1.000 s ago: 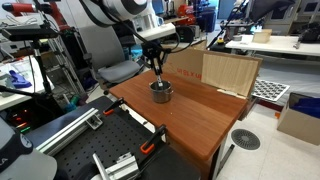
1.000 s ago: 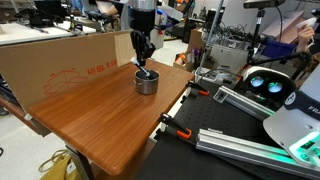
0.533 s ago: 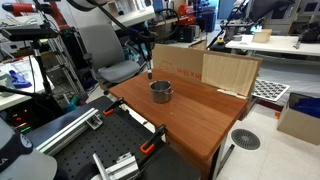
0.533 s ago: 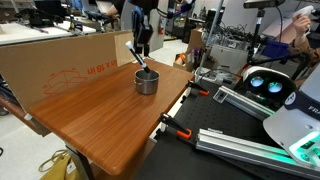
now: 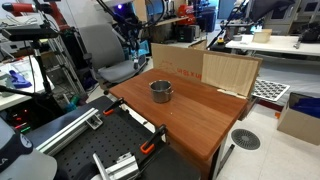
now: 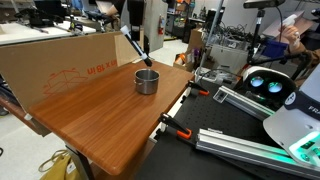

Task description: Remove the marker from the pot and put it on the table

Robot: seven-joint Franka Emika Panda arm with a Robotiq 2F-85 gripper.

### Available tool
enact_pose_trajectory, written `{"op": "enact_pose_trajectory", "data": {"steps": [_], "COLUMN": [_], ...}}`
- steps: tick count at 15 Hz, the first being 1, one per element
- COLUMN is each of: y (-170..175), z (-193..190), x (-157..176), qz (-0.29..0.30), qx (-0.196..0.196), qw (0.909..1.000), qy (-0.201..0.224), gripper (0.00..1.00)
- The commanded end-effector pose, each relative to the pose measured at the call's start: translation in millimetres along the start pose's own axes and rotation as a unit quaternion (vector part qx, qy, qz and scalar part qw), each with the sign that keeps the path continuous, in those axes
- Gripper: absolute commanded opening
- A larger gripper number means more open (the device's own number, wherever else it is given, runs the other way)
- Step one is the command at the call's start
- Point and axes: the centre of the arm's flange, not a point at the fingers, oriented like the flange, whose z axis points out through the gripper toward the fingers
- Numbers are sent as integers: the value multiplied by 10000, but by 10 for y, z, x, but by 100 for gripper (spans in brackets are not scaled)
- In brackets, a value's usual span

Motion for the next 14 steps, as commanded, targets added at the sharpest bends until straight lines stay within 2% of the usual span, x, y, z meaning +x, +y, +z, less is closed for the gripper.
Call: {"op": "enact_pose_trajectory", "data": {"steps": [1, 8, 14], "y": [71, 179, 159], "z": [9, 413, 911], "x": [277, 727, 1033], "qz": [413, 685, 813], "qx": [439, 921, 1084], "qw": [9968, 9860, 9770], "qy": [-522, -1211, -1649], "gripper": [5, 5, 5]}}
